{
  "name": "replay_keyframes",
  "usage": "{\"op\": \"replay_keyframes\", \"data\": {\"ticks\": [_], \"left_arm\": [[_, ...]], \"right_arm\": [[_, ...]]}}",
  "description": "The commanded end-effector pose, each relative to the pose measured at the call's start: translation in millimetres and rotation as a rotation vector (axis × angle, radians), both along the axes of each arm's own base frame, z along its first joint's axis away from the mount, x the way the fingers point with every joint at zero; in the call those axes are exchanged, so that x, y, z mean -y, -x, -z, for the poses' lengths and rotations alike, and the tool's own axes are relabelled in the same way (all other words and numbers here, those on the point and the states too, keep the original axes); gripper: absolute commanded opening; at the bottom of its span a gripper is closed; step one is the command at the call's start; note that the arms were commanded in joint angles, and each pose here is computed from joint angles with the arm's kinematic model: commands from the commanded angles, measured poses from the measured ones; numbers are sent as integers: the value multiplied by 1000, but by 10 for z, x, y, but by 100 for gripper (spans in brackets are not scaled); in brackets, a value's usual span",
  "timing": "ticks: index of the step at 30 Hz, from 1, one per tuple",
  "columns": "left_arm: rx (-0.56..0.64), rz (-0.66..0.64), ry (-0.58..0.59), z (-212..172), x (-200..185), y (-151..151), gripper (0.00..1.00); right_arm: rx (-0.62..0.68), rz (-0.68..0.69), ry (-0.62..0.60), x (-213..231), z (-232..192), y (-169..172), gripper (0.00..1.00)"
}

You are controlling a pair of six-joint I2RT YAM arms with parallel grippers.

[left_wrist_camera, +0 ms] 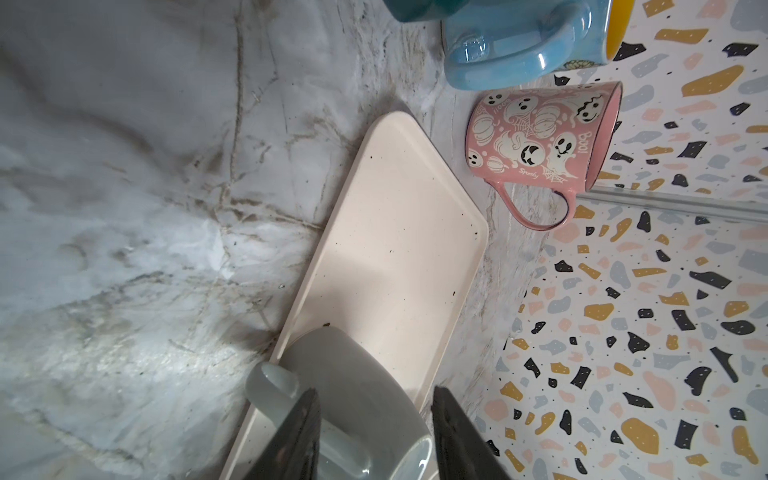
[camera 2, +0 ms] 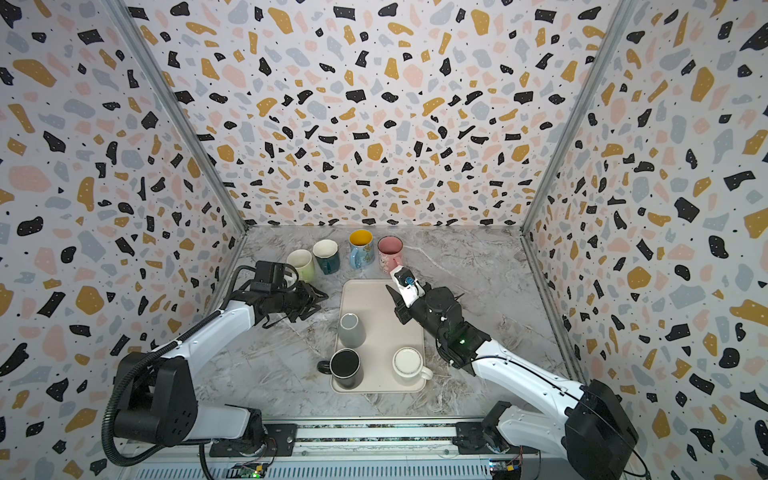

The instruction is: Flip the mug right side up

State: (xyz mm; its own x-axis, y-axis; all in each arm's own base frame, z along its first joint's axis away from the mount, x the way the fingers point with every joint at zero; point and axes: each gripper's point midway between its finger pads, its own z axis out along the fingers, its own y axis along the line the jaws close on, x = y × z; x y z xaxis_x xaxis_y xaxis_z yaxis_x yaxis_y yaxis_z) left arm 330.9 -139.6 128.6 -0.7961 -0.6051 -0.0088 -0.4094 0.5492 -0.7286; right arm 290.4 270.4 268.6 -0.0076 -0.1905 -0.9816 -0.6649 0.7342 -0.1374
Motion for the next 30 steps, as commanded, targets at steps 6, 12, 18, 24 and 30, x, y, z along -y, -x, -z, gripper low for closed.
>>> {"op": "replay_keyframes", "data": {"ticks": [6,12,18,24,30], "left_arm": [[-75,-195,102,43,-67,77,44],[-125,-317,198,108,-94,156,47],[-195,-403,308,225,-74,280,51],[-224,-415,325,273,-43,298,52],[-251,-391,337,326,53,285,53]], "right_arm": [[18,0,-34,7,-105,15,35],[23,7,-34,4,-114,-15,35],[12,10,-40,-1,-67,-23,35],[4,11,-41,-4,-35,-27,35],[-3,11,-42,-14,-4,-36,35]]}}
